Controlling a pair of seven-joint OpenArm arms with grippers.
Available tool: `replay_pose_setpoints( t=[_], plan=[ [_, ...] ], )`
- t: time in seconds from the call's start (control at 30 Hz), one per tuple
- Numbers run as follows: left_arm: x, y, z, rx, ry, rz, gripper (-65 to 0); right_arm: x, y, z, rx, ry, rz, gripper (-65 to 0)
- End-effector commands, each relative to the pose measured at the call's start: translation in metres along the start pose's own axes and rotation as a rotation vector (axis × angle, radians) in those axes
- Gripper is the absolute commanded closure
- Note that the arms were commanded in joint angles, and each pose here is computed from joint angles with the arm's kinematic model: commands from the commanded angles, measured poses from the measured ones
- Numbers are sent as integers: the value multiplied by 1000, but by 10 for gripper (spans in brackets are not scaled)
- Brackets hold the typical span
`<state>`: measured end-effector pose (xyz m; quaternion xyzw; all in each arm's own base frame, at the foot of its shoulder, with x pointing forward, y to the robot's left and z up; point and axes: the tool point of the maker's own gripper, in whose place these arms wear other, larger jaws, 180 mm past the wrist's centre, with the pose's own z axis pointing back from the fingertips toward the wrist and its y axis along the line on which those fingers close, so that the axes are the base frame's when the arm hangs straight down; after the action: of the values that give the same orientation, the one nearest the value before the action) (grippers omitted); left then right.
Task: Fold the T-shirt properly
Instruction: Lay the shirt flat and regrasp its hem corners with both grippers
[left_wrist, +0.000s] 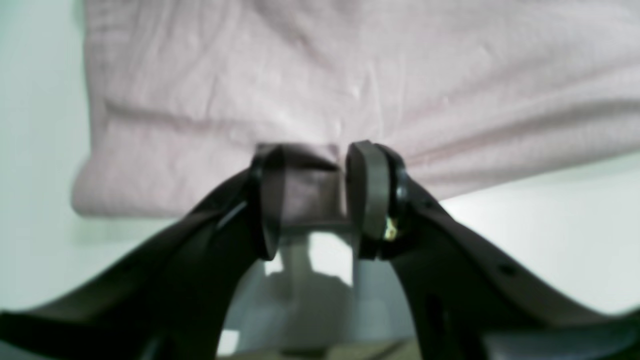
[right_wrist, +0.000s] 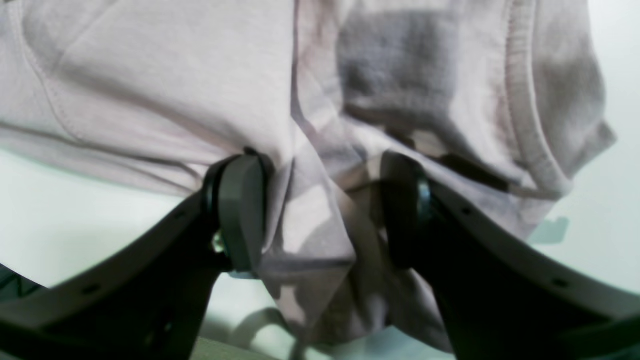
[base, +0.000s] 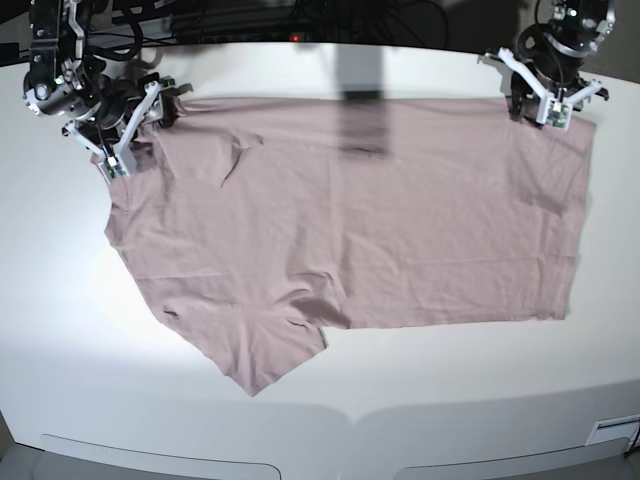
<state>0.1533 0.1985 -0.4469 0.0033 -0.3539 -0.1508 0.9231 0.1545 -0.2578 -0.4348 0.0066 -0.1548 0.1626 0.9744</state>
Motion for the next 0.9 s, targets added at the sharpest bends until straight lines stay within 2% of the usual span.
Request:
replay_pose_setpoints(
  t=[0.0,0.1,0.27,0.4,0.53,0.63,0.87],
  plan=[
    [-15,-1,5,-6,77,-26,-215,-9,-12,6,-47,51,13,-353],
    [-3,-3,6,-8,45,-33,-214,8,-3,13,-14,-10,13,-353],
    [7,-2,6,-3,17,-51,-214,25,0,23,-25,-65,45,-354],
    [7,10,7,65,14,-48,-215,35,1,28,-31,-100,60,-353],
    [13,14,8,90,6,-111,-215,48,4,37,-40,-143,84,-354],
    [32,18,14,126,-26,-99,-215,57,7,44,-48,-173,104,-353],
    [96,8,36,123,-178,-110,-215,72,9,54,-59,-225,128,-354]
  ],
)
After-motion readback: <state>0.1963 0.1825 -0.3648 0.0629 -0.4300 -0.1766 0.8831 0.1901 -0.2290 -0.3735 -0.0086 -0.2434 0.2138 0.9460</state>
